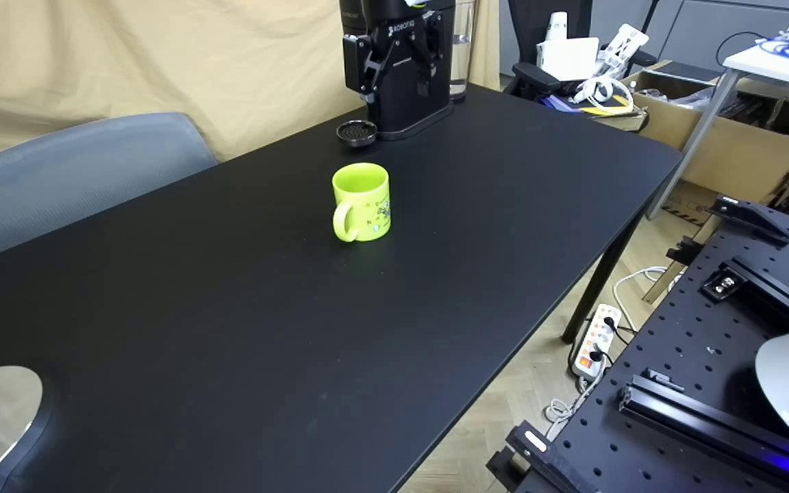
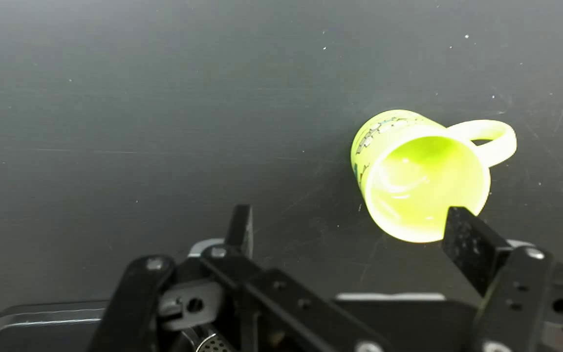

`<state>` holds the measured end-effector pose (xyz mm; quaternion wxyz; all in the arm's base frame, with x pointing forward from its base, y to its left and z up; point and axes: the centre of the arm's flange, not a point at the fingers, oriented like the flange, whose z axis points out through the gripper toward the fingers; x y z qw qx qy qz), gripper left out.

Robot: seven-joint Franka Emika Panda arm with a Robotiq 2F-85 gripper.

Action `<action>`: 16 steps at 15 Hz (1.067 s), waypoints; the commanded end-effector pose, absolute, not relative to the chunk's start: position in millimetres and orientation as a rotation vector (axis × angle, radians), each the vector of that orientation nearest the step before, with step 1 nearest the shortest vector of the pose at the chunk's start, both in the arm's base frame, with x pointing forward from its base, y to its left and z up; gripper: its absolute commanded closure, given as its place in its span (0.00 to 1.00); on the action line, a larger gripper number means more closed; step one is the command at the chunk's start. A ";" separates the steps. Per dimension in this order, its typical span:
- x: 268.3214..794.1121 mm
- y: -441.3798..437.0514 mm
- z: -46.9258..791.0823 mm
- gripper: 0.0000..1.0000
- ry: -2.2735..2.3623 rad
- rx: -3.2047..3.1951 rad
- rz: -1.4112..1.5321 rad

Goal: Slide the cup backwards

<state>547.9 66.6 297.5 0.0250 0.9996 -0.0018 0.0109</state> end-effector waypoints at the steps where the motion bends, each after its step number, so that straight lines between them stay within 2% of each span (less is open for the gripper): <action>1: 553.2 66.5 286.7 0.00 0.006 3.077 0.030; 15: 597.0 94.4 201.0 0.00 0.143 3.061 -0.036; 16: 597.9 96.3 197.3 0.25 0.157 3.064 -0.050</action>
